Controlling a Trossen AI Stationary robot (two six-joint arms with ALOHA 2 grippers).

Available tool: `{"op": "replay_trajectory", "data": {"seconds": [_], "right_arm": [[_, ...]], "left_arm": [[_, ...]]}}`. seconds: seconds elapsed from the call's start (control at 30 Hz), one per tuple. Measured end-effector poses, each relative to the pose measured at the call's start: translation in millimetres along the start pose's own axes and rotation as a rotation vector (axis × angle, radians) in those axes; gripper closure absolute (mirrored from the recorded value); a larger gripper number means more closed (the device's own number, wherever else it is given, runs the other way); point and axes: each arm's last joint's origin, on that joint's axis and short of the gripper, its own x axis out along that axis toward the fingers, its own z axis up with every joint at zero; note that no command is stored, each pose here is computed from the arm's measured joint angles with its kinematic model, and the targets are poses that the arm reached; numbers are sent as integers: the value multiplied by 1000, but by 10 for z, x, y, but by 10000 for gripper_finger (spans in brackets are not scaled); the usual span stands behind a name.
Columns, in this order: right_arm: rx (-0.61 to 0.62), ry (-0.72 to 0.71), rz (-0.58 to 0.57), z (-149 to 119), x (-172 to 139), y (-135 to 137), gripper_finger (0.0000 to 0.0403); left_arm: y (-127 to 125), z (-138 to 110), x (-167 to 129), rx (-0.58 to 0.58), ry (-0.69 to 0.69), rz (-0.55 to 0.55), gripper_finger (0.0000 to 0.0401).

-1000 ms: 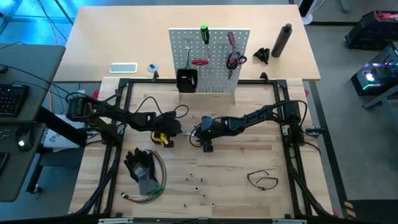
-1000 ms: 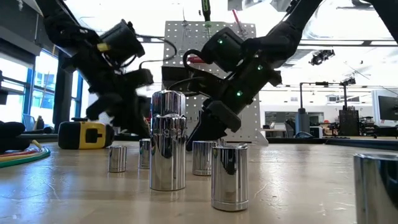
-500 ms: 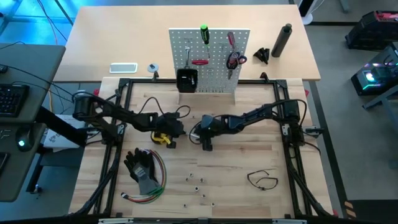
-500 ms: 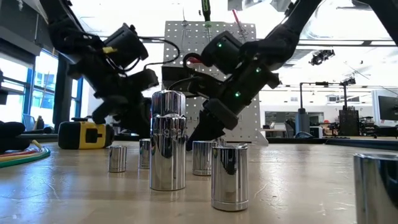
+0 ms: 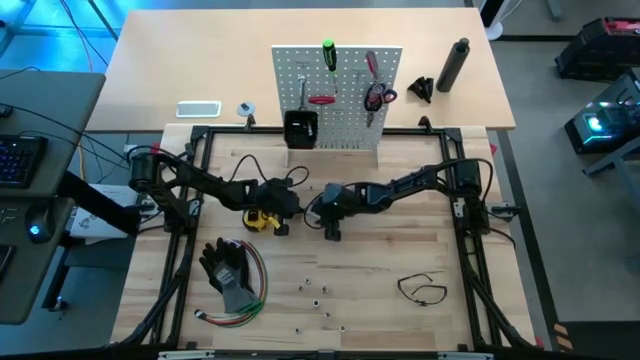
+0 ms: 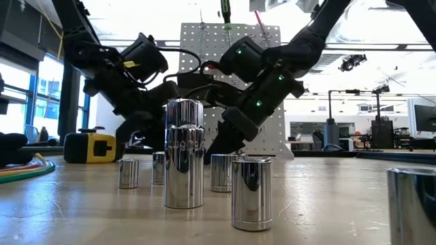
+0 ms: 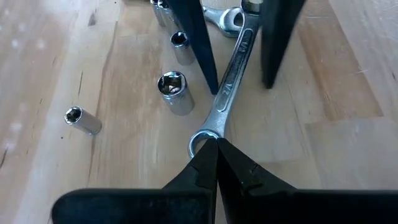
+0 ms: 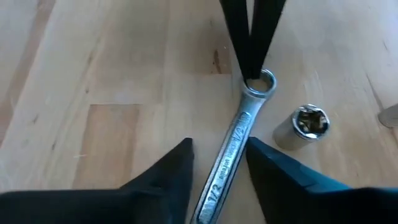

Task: Hang tools onto peg board
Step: Hang the left silver wrench on the white peg board

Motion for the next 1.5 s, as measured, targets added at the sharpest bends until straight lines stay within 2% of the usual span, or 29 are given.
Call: {"op": "replay_trajectory", "data": {"seconds": [0.23,0.63,1.03,1.2,1.37,1.5], "right_arm": [[16,57,-15,-60,4,-53,375],[24,50,-24,-46,-14,-18,375],[12,46,-7,34,-178,41,375],[9,28,-10,106,-305,58,375],[5,-26,-58,226,-463,52,375],[-7,-80,-106,334,-619,38,375]], "left_arm": [[-17,-1,-1,-13,-3,-25,401],[16,109,-62,-43,-29,-5,401],[112,426,-733,-47,-175,140,401],[127,450,-987,-66,-185,219,401],[133,427,-1089,-129,-164,282,401],[117,336,-1061,-164,-134,298,401]]}}
